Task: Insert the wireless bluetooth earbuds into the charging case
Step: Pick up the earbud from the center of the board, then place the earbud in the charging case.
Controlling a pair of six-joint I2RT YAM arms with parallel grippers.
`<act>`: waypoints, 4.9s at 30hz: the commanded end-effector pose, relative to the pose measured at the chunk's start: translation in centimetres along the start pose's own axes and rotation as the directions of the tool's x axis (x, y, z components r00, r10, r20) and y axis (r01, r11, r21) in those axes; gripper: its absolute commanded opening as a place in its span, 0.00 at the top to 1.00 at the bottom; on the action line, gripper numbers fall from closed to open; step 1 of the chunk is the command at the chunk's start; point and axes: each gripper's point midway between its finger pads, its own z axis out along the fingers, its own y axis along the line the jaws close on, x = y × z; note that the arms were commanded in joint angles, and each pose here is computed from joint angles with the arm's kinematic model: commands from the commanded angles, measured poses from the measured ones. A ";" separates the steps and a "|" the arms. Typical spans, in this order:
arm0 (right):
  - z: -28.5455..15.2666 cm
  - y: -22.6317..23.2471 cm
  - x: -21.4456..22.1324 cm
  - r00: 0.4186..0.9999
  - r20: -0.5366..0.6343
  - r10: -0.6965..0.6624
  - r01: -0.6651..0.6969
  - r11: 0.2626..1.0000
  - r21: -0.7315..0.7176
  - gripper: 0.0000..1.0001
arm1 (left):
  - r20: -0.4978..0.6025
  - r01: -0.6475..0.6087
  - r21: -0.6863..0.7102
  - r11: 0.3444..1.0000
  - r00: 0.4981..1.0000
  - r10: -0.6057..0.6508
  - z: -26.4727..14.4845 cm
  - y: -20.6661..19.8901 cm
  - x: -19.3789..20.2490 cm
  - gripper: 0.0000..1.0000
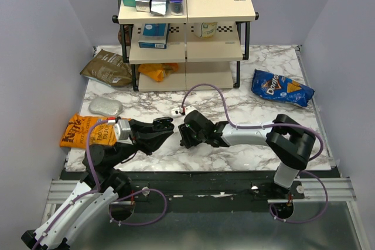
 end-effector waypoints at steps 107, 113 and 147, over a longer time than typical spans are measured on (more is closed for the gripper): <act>-36.7 7.3 -12.6 0.651 0.610 -0.452 0.698 0.672 -0.246 0.99 | -0.485 0.389 0.576 0.719 0.870 -0.083 7.7 -6.0 1.6 1.00; -35.4 8.1 -12.7 0.659 0.592 -0.463 0.702 0.662 -0.263 0.99 | -0.496 0.390 0.569 0.724 0.865 -0.077 7.4 -6.0 1.9 1.00; -31.8 7.6 -11.9 0.693 0.525 -0.495 0.680 0.691 -0.246 0.99 | -0.462 0.339 0.572 0.747 0.886 -0.048 7.3 -6.0 1.4 1.00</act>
